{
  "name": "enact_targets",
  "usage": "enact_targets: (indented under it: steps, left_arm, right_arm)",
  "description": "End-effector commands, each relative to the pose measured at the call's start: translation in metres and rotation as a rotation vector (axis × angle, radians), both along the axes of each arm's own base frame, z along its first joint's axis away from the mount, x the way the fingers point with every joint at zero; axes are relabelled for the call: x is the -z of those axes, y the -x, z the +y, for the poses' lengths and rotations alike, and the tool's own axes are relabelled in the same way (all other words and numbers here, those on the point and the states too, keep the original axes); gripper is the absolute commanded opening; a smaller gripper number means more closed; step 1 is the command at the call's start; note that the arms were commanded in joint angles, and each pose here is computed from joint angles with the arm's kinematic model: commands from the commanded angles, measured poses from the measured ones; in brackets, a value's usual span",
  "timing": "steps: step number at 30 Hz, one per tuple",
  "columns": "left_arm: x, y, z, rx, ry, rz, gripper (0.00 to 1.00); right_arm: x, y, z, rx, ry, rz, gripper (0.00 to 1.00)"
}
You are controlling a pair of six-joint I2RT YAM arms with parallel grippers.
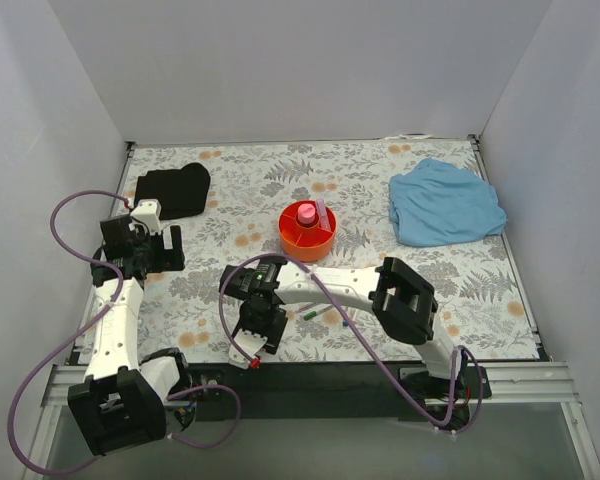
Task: Sort the stationery into containers
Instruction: Pick up the pen from the center of the board.
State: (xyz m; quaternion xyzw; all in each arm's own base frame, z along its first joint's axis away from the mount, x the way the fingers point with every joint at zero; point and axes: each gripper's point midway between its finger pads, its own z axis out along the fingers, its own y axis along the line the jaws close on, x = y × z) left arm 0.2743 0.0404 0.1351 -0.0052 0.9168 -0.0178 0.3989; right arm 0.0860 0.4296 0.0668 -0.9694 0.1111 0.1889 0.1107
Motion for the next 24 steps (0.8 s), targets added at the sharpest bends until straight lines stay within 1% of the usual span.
enact_targets:
  steps: [1,5,8,14,21,22,23,24]
  left_arm:
    - [-0.002,0.003,-0.003,0.024,0.002,-0.013,0.91]
    - [-0.001,0.002,-0.003,0.025,0.005,-0.014,0.91]
    - [-0.001,0.0,-0.003,0.024,0.005,-0.017,0.91]
    - [-0.002,-0.001,-0.004,0.018,0.015,-0.024,0.91]
    - [0.002,0.004,-0.004,0.023,0.007,-0.017,0.91]
    - [0.001,0.003,-0.004,0.023,0.006,-0.018,0.91]
    - [0.001,0.003,-0.004,0.022,0.005,-0.019,0.91]
    - [0.001,0.003,-0.004,0.021,0.005,-0.021,0.91]
  right_arm:
    - [0.009,0.01,-0.023,-0.004,0.139,0.043,0.6]
    - [0.007,0.015,-0.031,-0.005,0.153,0.056,0.6]
    - [0.009,0.015,-0.032,0.026,0.168,0.061,0.6]
    - [0.027,0.011,-0.026,0.098,0.218,0.068,0.59]
    - [0.036,0.013,-0.018,0.167,0.22,0.103,0.58]
    - [0.039,0.014,-0.02,0.173,0.227,0.104,0.56]
    - [0.039,0.014,-0.02,0.178,0.226,0.104,0.51]
    - [0.042,0.014,-0.022,0.192,0.235,0.104,0.48]
